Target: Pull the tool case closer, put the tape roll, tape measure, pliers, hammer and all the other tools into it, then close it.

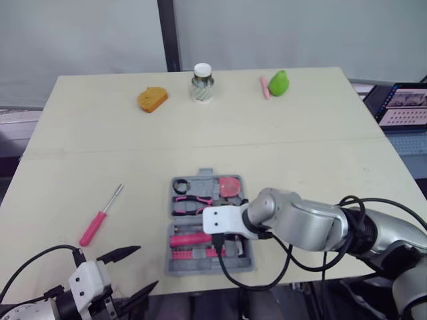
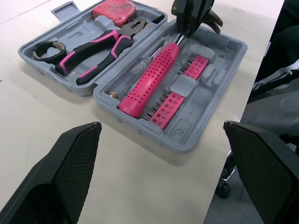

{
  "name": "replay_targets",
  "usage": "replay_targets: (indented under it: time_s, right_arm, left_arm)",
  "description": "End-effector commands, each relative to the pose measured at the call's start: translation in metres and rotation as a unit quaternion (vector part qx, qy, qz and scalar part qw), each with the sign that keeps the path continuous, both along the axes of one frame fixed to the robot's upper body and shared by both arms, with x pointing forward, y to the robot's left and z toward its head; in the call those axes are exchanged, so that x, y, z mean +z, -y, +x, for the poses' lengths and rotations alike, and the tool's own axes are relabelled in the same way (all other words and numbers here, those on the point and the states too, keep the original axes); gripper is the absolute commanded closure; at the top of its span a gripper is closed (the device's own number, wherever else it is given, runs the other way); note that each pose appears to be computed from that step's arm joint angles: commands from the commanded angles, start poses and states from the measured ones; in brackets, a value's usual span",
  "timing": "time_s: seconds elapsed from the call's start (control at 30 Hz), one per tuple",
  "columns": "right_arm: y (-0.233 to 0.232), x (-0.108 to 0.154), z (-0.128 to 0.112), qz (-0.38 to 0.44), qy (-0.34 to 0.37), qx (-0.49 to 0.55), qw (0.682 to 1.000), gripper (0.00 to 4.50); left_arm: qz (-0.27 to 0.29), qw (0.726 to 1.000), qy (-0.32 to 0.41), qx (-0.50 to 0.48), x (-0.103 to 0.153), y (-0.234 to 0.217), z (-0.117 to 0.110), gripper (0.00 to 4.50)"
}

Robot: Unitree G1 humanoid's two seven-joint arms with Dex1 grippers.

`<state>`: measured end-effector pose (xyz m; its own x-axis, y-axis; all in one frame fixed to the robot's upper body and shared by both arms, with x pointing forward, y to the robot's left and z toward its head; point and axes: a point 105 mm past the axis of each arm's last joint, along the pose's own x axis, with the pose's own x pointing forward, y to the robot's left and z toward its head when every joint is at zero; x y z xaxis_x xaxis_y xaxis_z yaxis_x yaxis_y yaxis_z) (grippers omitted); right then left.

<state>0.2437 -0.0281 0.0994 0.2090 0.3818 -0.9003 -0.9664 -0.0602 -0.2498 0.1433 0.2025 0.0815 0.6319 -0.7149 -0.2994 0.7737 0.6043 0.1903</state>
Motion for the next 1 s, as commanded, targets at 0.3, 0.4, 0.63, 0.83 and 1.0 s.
replay_targets:
  time_s: [0.3, 0.4, 0.63, 0.83, 1.0]
  right_arm:
    - [-0.005, 0.001, 0.000, 0.009, 0.015, 0.007, 1.000, 3.30]
    - [-0.006, 0.005, 0.001, 0.016, 0.018, 0.006, 1.000, 1.82]
    - [-0.025, 0.033, 0.013, 0.150, 0.047, -0.006, 0.988, 0.09]
    - [-0.027, 0.039, 0.014, 0.358, 0.034, 0.005, 0.933, 0.96]
    - [-0.021, 0.001, 0.009, 0.399, -0.026, 0.008, 0.917, 3.36]
  left_arm:
    - [0.002, 1.000, 0.010, -0.011, 0.005, 0.005, 0.002, 0.00]
    - [0.001, 1.000, 0.010, -0.010, 0.005, 0.005, 0.003, 0.00]
    - [-0.001, 1.000, 0.018, -0.008, 0.005, 0.005, 0.010, 0.00]
    - [-0.005, 0.999, 0.038, -0.011, 0.004, 0.008, 0.025, 0.00]
    - [-0.005, 0.998, 0.064, -0.019, 0.008, 0.013, 0.043, 0.00]
